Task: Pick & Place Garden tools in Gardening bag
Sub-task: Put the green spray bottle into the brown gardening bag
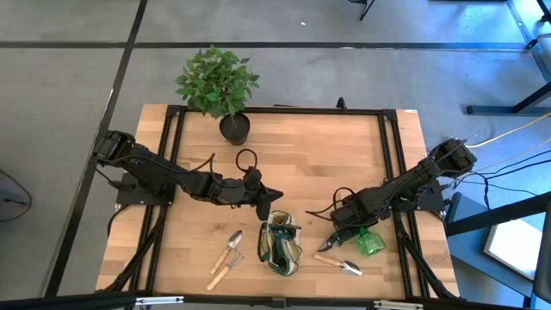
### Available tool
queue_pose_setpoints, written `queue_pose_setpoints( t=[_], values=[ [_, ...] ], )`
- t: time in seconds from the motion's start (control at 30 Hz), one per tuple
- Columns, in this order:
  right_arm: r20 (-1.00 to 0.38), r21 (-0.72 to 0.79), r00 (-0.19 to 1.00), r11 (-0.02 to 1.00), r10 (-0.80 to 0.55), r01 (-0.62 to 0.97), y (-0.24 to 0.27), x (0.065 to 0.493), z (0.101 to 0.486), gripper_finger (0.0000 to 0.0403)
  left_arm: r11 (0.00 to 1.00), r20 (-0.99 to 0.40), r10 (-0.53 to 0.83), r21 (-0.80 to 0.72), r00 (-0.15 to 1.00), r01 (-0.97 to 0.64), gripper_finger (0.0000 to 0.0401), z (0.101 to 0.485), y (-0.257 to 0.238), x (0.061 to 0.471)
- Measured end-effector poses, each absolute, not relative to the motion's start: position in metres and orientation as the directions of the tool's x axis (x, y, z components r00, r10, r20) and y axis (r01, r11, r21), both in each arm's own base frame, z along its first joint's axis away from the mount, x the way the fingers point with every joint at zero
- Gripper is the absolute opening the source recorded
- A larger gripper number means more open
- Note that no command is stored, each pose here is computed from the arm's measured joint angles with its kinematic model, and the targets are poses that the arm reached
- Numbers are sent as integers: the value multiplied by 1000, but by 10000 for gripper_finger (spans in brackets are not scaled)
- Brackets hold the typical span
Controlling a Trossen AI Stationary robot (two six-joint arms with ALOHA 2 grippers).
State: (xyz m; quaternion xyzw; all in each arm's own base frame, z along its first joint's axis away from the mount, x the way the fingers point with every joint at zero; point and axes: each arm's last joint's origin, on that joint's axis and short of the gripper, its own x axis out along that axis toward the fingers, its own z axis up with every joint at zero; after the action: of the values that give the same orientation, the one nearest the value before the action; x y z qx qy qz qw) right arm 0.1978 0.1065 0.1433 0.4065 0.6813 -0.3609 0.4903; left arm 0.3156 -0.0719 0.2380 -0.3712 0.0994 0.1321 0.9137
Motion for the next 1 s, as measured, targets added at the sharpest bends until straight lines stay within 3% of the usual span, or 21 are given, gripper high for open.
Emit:
queue_pose_setpoints(
  t=[0.3, 0.53, 0.77, 1.0],
  values=[
    [-964, -85, -179, 410, 197, 908, 107, 199, 143, 137, 695, -281, 169, -646, 945, -316, 3, 238, -72, 316],
    [-964, -76, -172, 413, 201, 908, 107, 199, 143, 185, 694, -280, 175, -645, 944, -320, 3, 238, -72, 316],
    [-957, -71, -181, 420, 228, 905, 108, 199, 143, 137, 694, -280, 175, -645, 944, -320, 3, 238, -72, 316],
    [-949, -79, -199, 426, 243, 901, 108, 198, 143, 137, 693, -280, 175, -646, 944, -320, 3, 238, -72, 316]
  ],
)
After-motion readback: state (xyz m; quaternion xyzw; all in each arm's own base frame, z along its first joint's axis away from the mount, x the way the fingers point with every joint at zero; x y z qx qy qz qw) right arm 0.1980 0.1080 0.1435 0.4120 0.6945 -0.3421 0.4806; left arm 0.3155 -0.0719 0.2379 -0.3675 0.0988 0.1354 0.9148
